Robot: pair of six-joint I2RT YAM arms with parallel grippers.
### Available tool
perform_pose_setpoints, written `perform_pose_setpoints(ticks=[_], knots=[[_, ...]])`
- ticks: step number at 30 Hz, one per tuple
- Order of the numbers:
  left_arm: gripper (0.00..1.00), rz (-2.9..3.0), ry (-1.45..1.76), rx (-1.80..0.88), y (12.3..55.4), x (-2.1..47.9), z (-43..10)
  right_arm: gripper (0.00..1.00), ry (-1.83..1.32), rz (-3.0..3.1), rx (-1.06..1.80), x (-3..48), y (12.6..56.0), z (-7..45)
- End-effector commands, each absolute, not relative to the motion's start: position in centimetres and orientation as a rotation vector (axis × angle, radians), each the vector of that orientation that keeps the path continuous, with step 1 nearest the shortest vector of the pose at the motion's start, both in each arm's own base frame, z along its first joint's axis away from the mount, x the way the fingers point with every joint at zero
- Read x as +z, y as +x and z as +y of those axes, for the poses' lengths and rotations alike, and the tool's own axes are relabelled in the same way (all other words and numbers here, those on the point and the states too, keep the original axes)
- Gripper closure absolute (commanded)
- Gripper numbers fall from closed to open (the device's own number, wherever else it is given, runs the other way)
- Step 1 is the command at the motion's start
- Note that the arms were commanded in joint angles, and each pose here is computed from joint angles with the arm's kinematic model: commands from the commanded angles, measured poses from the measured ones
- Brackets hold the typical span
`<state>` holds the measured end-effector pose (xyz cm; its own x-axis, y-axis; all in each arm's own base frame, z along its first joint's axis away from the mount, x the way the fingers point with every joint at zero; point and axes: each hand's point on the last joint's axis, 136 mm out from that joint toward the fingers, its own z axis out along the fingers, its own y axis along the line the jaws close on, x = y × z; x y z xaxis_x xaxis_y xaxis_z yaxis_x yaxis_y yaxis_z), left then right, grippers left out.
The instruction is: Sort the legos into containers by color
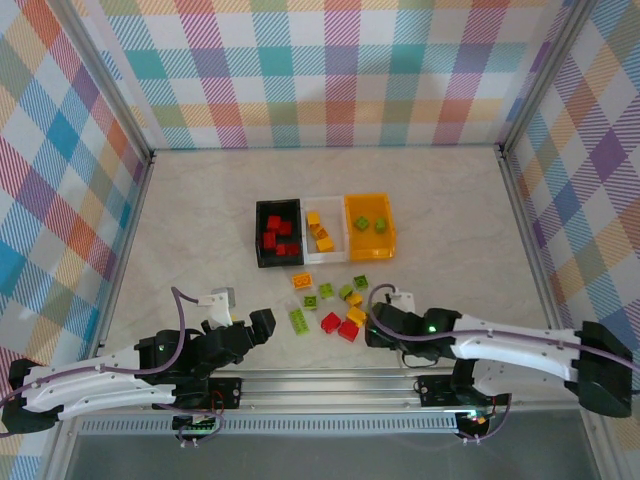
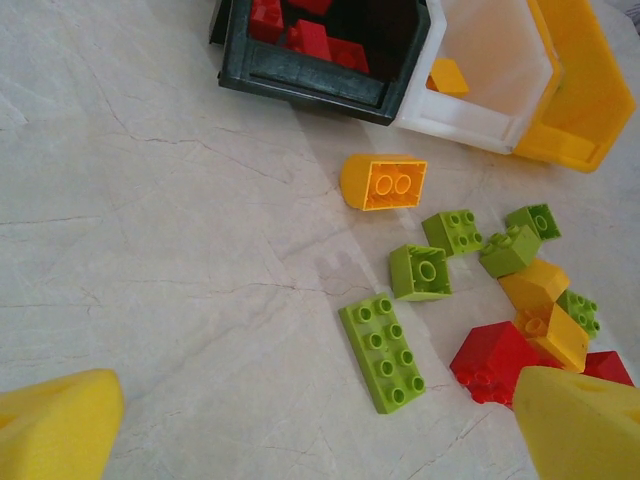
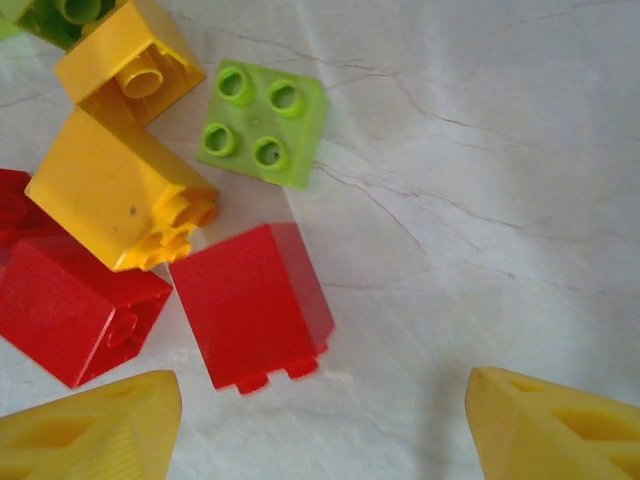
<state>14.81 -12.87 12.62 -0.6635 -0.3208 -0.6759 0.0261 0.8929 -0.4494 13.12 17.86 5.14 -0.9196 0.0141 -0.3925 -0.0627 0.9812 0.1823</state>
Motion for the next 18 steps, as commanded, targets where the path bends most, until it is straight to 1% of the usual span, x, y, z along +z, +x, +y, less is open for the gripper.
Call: perform_pose_setpoints(ticks=[1,9,13,18], knots=[[0.00,2.224,-0.231,-0.526,15.1,12.8,-12.3,0.27,-0.168,2.753,0.285,4.9,13.9,19.9],[0.00,2.231,-0.226,-0.524,15.0,12.7,-12.3,0.44,-0.167,2.806,0.305,3.0,14.5,20.2],[0.00,2.223,-0.214,-0.539,15.1,13.1,-12.7,0.58,-0.168,2.811,0.311,2.7,14.7,20.2],[0.00,2.223,-0.195,-0.518,15.1,13.6,-12.6,0.71,-0.179,2.791,0.326,3.9,14.7,20.0]])
